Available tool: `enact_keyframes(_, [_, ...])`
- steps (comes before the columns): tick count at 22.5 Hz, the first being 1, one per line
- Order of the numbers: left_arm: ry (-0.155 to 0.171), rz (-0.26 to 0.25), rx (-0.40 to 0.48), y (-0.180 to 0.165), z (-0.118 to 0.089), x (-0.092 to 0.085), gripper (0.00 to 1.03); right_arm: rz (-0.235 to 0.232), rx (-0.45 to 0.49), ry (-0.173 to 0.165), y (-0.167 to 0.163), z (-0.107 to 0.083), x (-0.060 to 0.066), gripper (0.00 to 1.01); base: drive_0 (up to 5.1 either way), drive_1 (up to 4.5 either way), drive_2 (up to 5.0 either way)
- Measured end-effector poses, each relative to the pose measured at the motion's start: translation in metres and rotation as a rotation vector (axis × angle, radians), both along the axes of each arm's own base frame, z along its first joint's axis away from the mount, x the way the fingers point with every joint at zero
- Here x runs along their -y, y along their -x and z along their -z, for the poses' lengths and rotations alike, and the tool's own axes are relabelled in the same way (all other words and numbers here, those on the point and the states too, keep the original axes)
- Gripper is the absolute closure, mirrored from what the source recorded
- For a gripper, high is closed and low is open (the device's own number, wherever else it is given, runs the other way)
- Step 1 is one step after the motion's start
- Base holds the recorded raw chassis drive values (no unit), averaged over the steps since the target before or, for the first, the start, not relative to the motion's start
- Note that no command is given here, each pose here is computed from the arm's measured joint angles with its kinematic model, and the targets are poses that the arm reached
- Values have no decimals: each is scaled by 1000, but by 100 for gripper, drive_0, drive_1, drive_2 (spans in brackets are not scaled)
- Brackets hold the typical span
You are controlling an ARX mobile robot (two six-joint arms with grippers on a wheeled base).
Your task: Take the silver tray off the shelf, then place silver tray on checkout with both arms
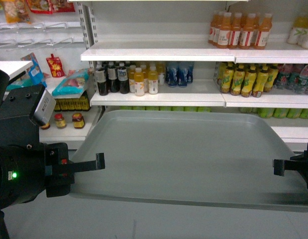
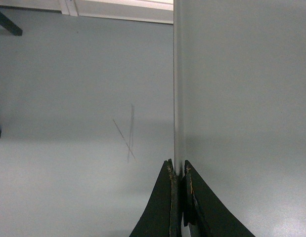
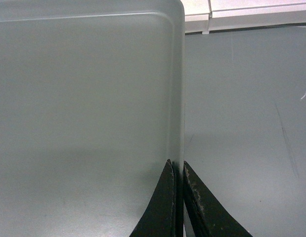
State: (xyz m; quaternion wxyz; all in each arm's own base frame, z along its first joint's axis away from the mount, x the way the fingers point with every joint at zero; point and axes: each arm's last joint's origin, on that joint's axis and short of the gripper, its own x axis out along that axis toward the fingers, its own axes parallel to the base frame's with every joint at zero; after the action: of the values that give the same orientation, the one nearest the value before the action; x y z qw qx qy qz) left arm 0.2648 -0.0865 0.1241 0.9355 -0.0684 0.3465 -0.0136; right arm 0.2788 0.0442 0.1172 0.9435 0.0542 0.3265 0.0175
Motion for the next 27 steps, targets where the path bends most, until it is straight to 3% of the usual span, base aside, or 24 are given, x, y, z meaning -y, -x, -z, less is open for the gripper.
enact_keyframes(22, [1,-1,5,0,0,0,100,0,5,0,0,0,0,98,7,-416,430])
enact_keyframes(27, [0,-2,2,0,0,0,100,0,2,0,0,0,0,98,-1,-70,68])
